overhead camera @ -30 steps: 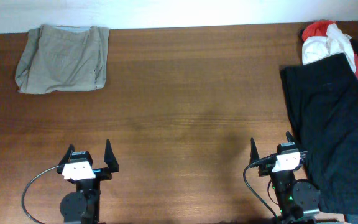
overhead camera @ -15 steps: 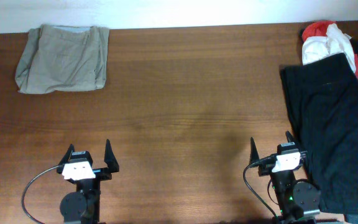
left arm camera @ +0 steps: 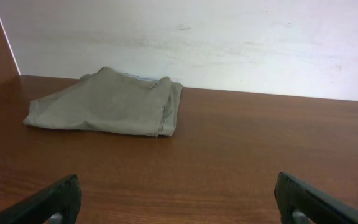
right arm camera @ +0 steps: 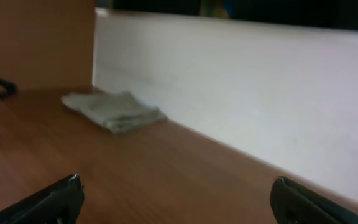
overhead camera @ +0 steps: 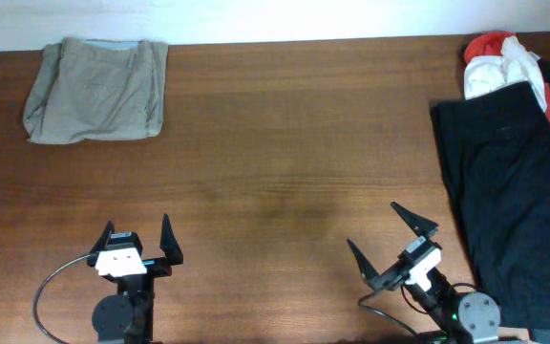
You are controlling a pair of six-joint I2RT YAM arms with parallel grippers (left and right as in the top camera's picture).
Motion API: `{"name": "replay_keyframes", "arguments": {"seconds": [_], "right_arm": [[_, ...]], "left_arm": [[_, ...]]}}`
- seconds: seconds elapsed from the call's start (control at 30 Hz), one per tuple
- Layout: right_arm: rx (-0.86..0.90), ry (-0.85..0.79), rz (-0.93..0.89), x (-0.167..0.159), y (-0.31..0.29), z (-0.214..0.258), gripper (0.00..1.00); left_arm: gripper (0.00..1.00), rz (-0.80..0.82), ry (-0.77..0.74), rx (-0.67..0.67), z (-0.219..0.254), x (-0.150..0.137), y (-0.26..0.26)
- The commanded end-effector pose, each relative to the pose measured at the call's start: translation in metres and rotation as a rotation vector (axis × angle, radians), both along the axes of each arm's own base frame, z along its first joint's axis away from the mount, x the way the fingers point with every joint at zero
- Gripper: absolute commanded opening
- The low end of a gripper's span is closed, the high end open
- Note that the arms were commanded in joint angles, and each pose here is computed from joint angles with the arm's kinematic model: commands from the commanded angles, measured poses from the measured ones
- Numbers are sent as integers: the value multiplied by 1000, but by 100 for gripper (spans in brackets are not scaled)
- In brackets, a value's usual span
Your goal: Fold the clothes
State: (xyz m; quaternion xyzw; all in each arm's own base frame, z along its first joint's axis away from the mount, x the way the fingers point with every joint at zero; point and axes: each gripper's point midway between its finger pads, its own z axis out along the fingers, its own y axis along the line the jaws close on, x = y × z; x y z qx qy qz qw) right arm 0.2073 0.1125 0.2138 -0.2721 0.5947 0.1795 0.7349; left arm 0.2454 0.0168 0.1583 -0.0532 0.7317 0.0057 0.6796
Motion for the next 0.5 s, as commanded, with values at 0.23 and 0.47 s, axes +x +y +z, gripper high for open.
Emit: {"name": "replay_keyframes", "arguments": {"seconds": [0.23, 0.47], "right_arm": [[186, -168, -203, 1, -37, 72, 99], [151, -166, -315, 24, -51, 135, 99]], "left_arm": [[99, 4, 2, 16, -1, 0, 1], [99, 4, 2, 17, -1, 0, 1]]}}
